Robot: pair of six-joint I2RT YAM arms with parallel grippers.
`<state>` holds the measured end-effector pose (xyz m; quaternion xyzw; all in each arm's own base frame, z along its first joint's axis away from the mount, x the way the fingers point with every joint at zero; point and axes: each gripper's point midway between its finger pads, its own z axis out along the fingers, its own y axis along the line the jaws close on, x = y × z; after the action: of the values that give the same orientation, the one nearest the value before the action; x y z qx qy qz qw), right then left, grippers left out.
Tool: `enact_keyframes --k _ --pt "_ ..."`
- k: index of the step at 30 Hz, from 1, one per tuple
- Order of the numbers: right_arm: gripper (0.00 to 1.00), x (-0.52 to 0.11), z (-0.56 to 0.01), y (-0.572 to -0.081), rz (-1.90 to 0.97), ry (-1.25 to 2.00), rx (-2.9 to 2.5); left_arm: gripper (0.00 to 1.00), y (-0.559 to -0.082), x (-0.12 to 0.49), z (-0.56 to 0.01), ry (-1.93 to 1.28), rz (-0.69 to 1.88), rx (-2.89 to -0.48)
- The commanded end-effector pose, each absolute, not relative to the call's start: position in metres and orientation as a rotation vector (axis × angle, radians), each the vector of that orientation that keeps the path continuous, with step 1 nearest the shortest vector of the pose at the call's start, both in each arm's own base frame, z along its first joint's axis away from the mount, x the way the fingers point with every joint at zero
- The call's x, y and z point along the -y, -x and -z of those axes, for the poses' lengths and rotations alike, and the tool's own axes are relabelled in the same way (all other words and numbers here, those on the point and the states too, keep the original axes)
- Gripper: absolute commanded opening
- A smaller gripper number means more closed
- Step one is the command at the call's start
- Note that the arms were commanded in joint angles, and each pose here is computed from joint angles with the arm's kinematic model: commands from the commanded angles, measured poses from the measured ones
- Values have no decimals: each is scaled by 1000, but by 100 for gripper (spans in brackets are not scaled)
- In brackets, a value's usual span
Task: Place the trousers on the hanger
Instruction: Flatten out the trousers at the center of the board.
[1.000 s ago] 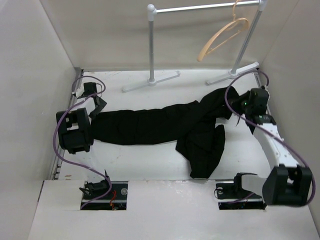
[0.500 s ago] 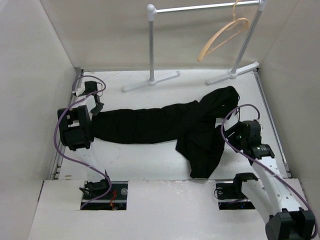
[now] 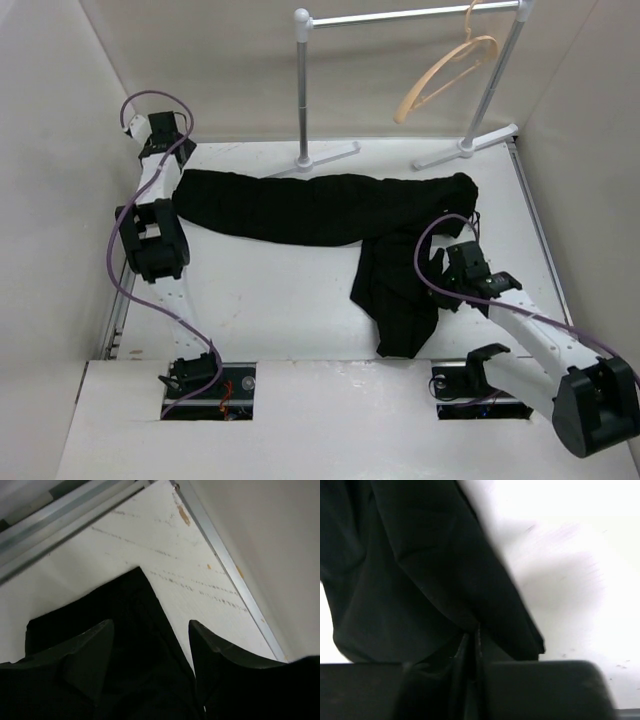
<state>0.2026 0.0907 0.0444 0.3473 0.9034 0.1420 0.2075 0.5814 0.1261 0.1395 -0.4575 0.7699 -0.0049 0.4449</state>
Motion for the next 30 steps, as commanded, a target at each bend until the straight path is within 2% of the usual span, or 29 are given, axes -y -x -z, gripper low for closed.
enact_keyframes --k 1,4,6,8,10,11,12,14,16,19,20,24,26,28,30 --pt "8 -124 -75 -202 -566 -904 -2511 60 -549 -97 -172 1118 96 -1908" --pt "7 -168 -109 -164 -825 -764 -2605 56 -495 -34 -176 1031 205 -1930" --pt "11 -191 -141 -145 -995 -639 -2619 53 -455 14 -169 950 264 -1981" --pt "22 -210 -170 -126 -1123 -476 -2634 50 -402 69 -148 836 324 -2101" --pt "45 -212 -182 -120 -1113 -361 -2636 48 -355 101 -130 747 338 -2220" --pt "57 -205 -183 -128 -1052 -345 -2611 47 -323 117 -119 683 344 -2300" --pt "65 -193 -183 -144 -966 -369 -2564 47 -303 125 -112 643 340 -2351" --pt "68 -166 -182 -186 -792 -472 -2450 48 -255 151 -102 533 372 -2460" --pt "66 -144 -178 -227 -673 -540 -2359 53 -222 178 -104 464 459 -2506" --pt "64 -107 -168 -279 -524 -658 -2250 60 -200 228 -126 329 618 -2494" --pt "59 -93 -162 -294 -472 -702 -2232 62 -195 248 -134 266 667 -2488" --pt "52 -67 -152 -329 -408 -800 -2194 67 -171 317 -145 4 748 -2503" --pt "58 -50 -147 -343 -382 -858 -2153 69 -160 337 -139 -98 740 -2522" --pt "70 -33 -143 -353 -371 -942 -2120 70 -153 349 -131 -159 718 -2540" --pt "73 -17 -136 -362 -367 -1022 -2095 71 -150 354 -121 -182 698 -2561"
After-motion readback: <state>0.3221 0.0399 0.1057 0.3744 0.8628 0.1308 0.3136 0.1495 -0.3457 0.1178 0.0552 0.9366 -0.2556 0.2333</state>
